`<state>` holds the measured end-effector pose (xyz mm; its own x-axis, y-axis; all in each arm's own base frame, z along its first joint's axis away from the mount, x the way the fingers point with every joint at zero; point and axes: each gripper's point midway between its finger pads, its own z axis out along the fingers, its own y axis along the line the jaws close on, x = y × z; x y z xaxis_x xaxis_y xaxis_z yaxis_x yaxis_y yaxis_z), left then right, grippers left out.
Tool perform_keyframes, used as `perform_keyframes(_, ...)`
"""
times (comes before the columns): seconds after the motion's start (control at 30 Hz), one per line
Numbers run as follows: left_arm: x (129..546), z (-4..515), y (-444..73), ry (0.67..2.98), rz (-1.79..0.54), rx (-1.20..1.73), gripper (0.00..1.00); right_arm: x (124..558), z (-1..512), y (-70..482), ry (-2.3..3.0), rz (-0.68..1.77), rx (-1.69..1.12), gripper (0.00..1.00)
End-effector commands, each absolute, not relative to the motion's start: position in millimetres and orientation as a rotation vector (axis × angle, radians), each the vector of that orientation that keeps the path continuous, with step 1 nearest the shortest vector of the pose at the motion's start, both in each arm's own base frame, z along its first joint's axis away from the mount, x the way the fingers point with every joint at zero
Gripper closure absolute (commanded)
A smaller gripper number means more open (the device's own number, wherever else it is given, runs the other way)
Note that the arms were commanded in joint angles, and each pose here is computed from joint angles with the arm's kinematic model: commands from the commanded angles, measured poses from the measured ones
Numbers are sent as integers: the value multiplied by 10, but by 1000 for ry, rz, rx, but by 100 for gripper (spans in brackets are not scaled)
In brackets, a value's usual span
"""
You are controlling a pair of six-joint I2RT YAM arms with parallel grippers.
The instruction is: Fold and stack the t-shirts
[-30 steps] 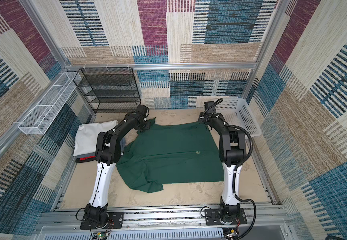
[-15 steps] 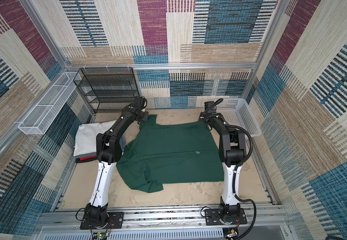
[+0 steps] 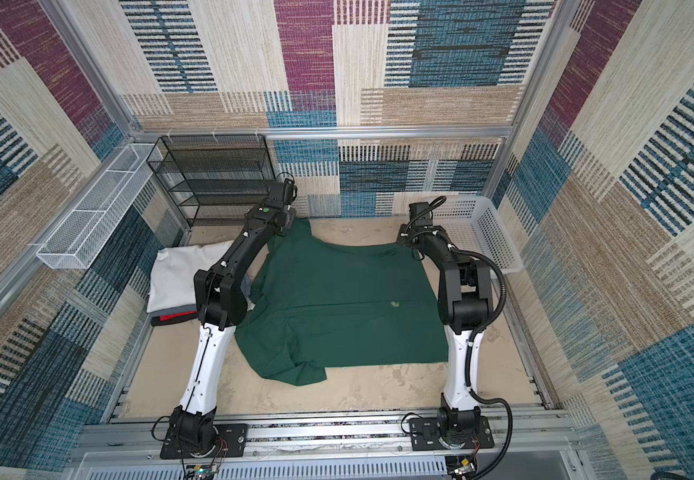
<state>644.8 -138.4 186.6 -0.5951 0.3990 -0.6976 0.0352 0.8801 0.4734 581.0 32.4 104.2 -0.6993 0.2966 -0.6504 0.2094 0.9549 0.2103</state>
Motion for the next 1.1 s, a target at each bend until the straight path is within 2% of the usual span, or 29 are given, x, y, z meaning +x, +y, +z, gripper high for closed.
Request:
perform_keyframes(0.0,6530,1940,-1463,2067,680,356,100,5825,1125,332,2348,159,338,100)
perform_keyframes(0.17,6601,1955,-1719,1991,745,430,100,5812,1129,326,2352,153,335,100)
perform_keyframes(0.37,6536,1875,-1682,2030,763,449,100,5778,1131,307,2355,142,338,100)
perform_keyframes(0.8,5860,1647,-1452,2258,641,319,100,5598,1437,304,2304,160,323,100)
perform_keyframes(1.07,5431,1471,-1302,2361,590,217,100,5250,1543,347,2296,217,329,100)
